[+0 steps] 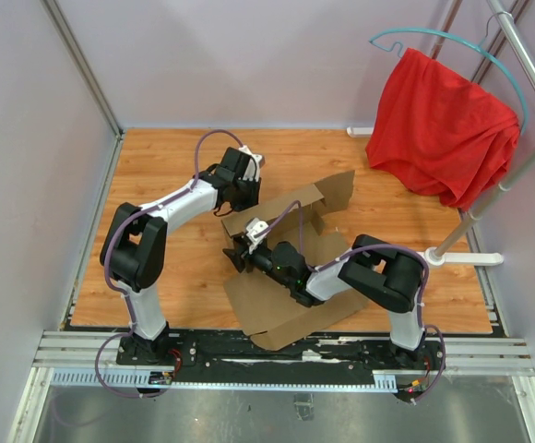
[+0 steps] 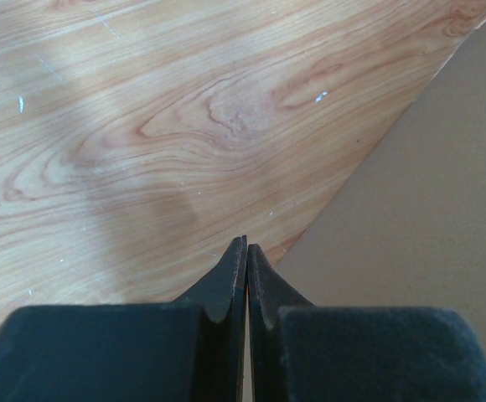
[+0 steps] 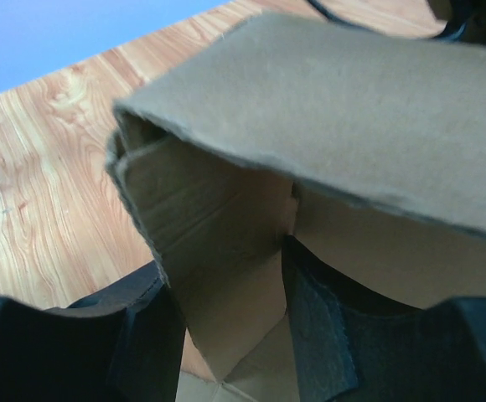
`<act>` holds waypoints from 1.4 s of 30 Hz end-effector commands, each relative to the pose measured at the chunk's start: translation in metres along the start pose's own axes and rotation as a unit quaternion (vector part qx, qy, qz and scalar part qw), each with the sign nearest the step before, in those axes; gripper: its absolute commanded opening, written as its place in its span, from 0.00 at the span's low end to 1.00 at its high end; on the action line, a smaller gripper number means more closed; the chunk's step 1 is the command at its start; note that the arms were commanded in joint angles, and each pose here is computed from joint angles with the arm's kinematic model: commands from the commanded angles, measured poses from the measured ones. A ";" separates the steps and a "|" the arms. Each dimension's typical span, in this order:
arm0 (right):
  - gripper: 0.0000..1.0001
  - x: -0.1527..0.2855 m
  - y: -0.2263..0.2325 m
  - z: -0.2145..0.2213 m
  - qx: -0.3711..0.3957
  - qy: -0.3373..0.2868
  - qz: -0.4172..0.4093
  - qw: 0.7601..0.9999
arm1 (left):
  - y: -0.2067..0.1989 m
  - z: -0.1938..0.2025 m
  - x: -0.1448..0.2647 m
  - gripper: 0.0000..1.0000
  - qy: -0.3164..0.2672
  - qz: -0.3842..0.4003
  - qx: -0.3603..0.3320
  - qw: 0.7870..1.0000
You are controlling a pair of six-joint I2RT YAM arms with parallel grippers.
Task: Fold the paper box
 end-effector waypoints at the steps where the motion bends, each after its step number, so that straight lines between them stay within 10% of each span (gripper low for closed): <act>1: 0.46 0.002 0.000 0.018 -0.005 0.028 0.008 1.000 | -0.001 0.002 0.000 0.04 0.010 0.005 0.001 1.000; 7: 0.33 0.013 0.003 0.030 -0.005 0.047 0.028 0.998 | -0.001 0.001 0.001 0.04 0.010 0.008 0.003 1.000; 11: 0.01 0.009 0.010 0.033 -0.014 0.046 0.010 0.999 | -0.002 0.003 0.001 0.04 0.012 0.011 0.003 1.000; 16: 0.01 0.003 0.015 0.029 -0.014 0.046 -0.003 0.999 | -0.002 0.003 0.001 0.04 0.012 0.010 0.001 1.000; 22: 0.77 0.019 0.007 0.018 -0.011 0.043 0.010 0.999 | -0.001 0.001 0.002 0.04 0.009 0.007 0.000 1.000; 42: 0.80 0.144 -0.059 -0.037 0.062 0.160 0.105 0.980 | 0.006 -0.018 0.021 0.05 -0.030 -0.002 0.011 0.999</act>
Point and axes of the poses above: each gripper's point midway between its finger pads, its own x axis back along the fingers, its own y axis along the line the jaws close on, z = x × y, the point moved 3 cm from there along x, back along the fingers, and after that the axes turned 9 degrees about x, right-handed, at the moved point
